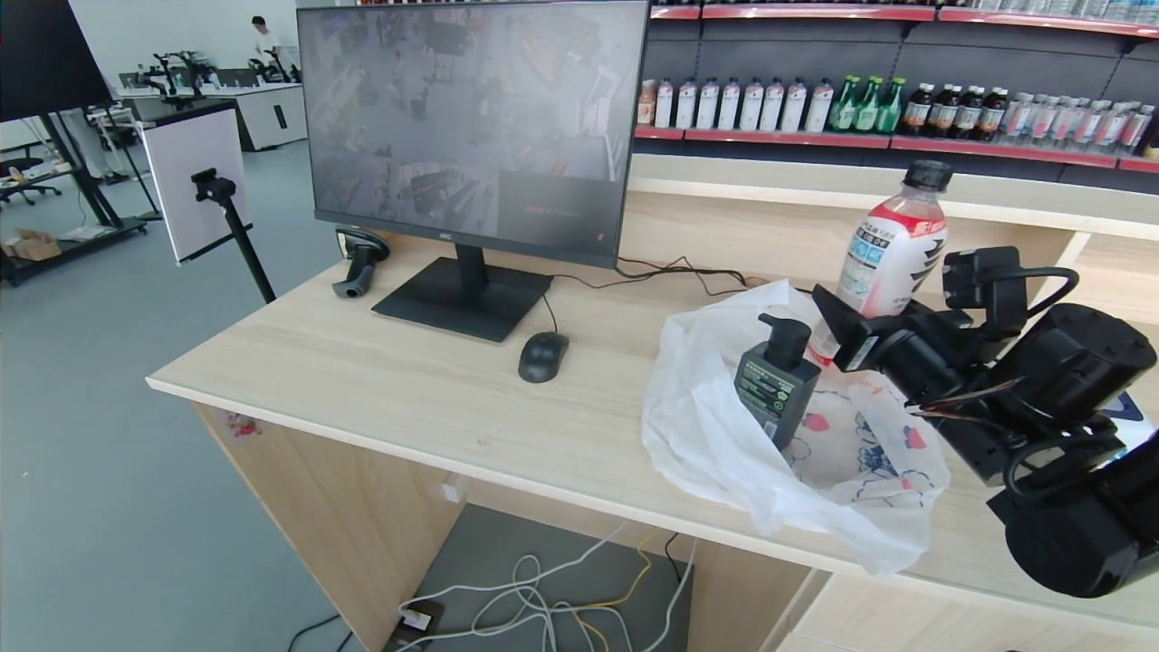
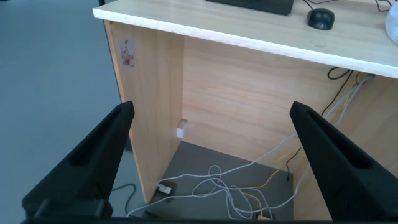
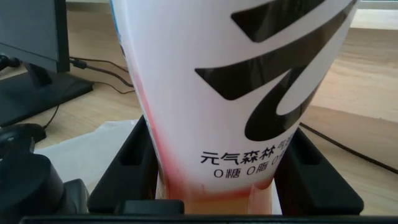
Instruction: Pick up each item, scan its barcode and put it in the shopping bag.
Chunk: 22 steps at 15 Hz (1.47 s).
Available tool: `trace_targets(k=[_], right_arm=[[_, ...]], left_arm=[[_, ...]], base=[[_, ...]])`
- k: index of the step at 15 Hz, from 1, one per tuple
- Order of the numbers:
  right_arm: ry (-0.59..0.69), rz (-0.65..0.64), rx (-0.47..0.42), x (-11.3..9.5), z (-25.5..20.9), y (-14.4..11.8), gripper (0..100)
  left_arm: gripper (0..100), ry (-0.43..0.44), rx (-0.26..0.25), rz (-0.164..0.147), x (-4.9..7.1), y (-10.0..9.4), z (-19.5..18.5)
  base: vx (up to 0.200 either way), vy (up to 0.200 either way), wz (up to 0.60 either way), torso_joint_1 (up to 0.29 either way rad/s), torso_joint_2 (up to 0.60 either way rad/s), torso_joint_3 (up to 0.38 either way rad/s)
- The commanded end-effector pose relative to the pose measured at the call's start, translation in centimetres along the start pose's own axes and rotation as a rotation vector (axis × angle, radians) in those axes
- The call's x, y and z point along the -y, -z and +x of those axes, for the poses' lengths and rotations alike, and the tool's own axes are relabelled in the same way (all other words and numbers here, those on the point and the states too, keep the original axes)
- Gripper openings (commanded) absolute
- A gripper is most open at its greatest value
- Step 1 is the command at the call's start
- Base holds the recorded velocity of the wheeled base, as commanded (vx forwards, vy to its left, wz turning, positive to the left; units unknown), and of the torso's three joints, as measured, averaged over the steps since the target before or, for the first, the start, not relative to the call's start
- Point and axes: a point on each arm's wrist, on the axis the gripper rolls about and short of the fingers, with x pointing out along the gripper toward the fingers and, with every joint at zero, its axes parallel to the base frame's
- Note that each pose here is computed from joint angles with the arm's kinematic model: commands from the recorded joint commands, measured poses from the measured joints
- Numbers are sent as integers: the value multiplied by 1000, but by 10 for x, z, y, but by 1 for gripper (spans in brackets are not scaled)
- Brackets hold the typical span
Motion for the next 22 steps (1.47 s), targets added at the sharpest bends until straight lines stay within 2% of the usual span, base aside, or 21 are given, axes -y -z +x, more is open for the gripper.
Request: trace_targets(k=[1, 4, 22], right_arm=[[16, -8, -36, 6, 4, 14, 0], [33, -13, -61, 12, 5, 23, 0], [12, -10, -111, 8, 7, 40, 0]], left_arm=[[100, 0, 1, 0, 0, 0, 0], [100, 0, 1, 0, 0, 0, 0], [100, 0, 1, 0, 0, 0, 0]], base=[[0, 0, 0, 0, 0, 0], [0, 0, 0, 0, 0, 0], [0, 0, 0, 0, 0, 0]])
